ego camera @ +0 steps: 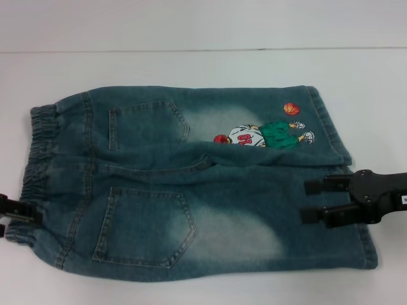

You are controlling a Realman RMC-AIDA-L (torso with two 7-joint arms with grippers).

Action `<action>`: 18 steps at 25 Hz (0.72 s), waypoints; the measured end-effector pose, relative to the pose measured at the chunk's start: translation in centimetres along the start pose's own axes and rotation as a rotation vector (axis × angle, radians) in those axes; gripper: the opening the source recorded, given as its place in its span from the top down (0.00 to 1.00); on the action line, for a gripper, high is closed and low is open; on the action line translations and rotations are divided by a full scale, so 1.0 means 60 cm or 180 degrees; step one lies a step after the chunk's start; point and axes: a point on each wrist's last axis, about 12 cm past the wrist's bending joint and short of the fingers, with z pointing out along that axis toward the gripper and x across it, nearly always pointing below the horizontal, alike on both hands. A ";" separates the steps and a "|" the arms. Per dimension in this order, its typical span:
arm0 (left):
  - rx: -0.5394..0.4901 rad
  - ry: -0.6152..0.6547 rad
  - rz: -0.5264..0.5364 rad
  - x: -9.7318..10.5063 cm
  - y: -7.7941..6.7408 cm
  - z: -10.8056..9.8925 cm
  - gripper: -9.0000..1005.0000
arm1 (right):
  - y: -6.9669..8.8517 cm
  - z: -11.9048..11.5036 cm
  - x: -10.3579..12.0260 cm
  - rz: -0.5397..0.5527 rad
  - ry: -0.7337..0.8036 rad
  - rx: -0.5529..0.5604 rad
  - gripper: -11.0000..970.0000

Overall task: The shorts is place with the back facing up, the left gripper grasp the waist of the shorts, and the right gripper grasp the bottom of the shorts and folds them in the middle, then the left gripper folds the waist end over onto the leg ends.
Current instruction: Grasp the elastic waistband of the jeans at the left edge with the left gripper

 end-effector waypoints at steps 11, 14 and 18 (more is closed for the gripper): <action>0.0023 0.0054 0.0022 0.001 -0.006 0.009 0.12 | 0.000 0.001 0.000 -0.0022 -0.0002 -0.0002 0.02; 0.0072 0.0073 0.0044 0.001 -0.011 0.010 0.13 | 0.000 0.001 0.000 -0.0028 -0.0003 -0.0002 0.02; 0.0106 0.0047 0.0078 -0.003 -0.016 0.006 0.13 | 0.000 0.001 -0.001 -0.0030 -0.0006 -0.0002 0.02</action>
